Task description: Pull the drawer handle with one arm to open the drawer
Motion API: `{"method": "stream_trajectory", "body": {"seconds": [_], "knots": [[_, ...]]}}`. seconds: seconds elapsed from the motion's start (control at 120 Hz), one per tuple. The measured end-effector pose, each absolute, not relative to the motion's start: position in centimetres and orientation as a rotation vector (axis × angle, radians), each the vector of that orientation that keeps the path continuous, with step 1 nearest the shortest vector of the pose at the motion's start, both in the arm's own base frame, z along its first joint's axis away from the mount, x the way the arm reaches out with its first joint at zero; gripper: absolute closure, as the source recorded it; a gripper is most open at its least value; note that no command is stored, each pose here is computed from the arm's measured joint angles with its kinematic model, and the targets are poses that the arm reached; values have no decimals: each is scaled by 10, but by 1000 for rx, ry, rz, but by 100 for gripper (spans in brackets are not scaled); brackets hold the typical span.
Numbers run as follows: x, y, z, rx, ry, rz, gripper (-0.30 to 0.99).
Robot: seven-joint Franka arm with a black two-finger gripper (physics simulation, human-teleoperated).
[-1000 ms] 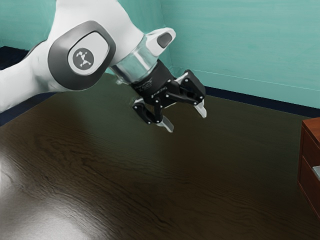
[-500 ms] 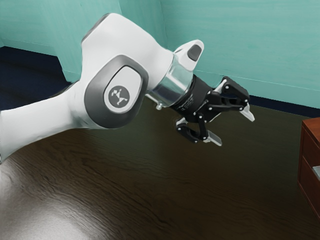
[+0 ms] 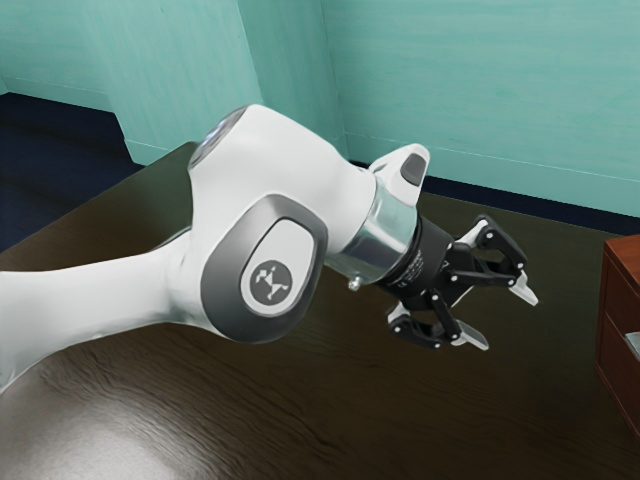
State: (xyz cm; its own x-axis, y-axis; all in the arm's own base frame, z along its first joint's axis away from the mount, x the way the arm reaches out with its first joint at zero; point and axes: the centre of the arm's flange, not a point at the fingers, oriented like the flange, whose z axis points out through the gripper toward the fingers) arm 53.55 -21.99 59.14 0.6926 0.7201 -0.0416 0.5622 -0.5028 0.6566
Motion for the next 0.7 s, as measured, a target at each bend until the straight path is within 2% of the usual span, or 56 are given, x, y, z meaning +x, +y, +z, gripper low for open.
{"method": "stream_trajectory", "body": {"seconds": [0.233,0.383,0.7], "knots": [[529,-237,612,2339,952,331,28],[525,-255,602,2380,972,277,28],[551,-269,597,2330,1041,236,30]]}}
